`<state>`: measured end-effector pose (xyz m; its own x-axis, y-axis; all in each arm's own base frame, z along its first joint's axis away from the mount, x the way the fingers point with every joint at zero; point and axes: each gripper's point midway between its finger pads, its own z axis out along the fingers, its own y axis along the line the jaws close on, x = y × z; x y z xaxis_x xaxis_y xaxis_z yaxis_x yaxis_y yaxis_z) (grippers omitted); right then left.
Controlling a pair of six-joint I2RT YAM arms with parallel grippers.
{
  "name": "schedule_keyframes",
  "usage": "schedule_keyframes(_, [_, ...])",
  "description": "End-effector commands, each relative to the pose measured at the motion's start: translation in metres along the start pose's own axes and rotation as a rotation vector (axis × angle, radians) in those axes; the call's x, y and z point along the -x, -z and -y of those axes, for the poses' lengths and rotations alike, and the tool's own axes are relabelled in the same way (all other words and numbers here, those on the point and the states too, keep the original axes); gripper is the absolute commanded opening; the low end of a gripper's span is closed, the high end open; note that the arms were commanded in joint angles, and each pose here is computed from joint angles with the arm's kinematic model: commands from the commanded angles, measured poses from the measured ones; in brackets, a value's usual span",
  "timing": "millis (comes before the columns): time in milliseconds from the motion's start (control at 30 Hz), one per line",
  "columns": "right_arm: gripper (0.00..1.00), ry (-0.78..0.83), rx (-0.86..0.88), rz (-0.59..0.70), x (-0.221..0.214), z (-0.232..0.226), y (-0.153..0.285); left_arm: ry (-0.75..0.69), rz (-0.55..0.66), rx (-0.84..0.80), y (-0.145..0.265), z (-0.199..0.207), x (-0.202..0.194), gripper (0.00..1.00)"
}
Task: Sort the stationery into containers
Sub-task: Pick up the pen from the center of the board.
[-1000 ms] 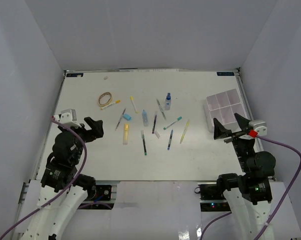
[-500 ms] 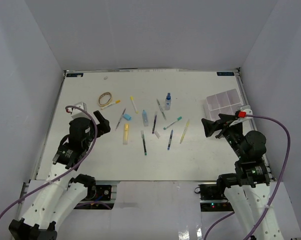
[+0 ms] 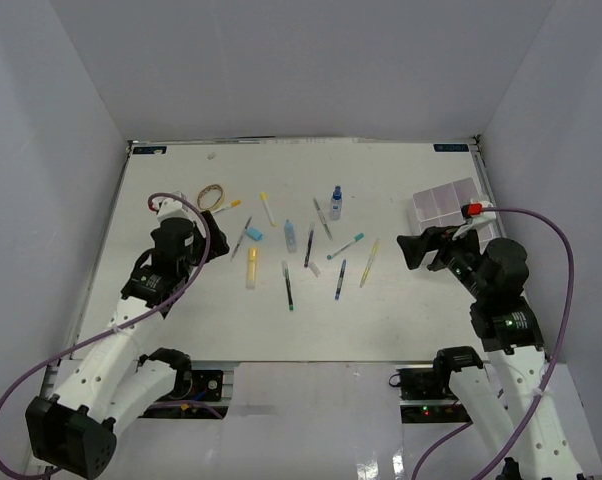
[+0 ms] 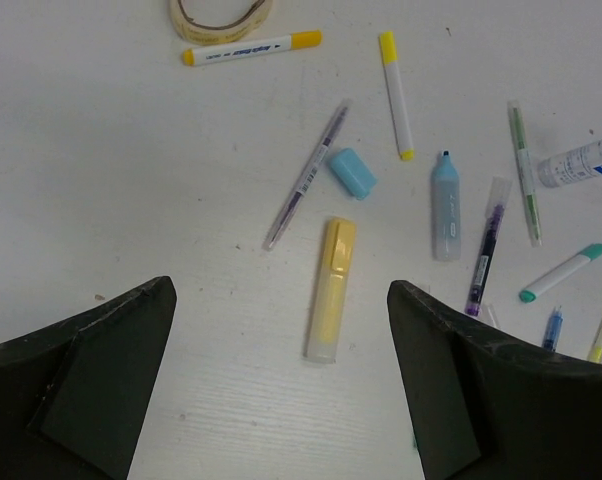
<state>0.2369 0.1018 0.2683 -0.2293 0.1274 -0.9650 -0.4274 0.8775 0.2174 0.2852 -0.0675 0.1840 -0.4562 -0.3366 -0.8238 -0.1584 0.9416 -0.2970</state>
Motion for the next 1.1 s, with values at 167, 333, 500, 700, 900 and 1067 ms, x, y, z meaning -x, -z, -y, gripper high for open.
schedule_keyframes(167, [0.90, 0.022, 0.010, 0.010, 0.023, -0.005, -0.001, -0.044, -0.037, -0.101, -0.012, 0.029, 0.006, 0.98])
schedule_keyframes(333, [0.90, 0.005, 0.003, -0.033, 0.013, -0.002, -0.004, -0.064, -0.113, -0.114, -0.019, 0.032, -0.010, 0.98])
schedule_keyframes(500, [0.90, -0.002, 0.009, -0.043, 0.009, -0.002, -0.006, -0.077, -0.168, -0.112, -0.027, 0.032, -0.023, 0.98])
schedule_keyframes(700, [0.91, -0.005, 0.036, -0.047, 0.009, -0.007, -0.007, -0.155, -0.257, -0.039, -0.053, 0.026, -0.034, 0.98])
schedule_keyframes(900, [0.91, 0.011, 0.062, -0.035, 0.012, -0.012, -0.004, -0.222, -0.302, -0.021, -0.079, 0.033, -0.033, 0.96])
schedule_keyframes(1067, [0.91, 0.017, 0.099, -0.028, 0.009, -0.018, -0.001, -0.279, -0.377, 0.016, -0.106, 0.029, -0.050, 0.96])
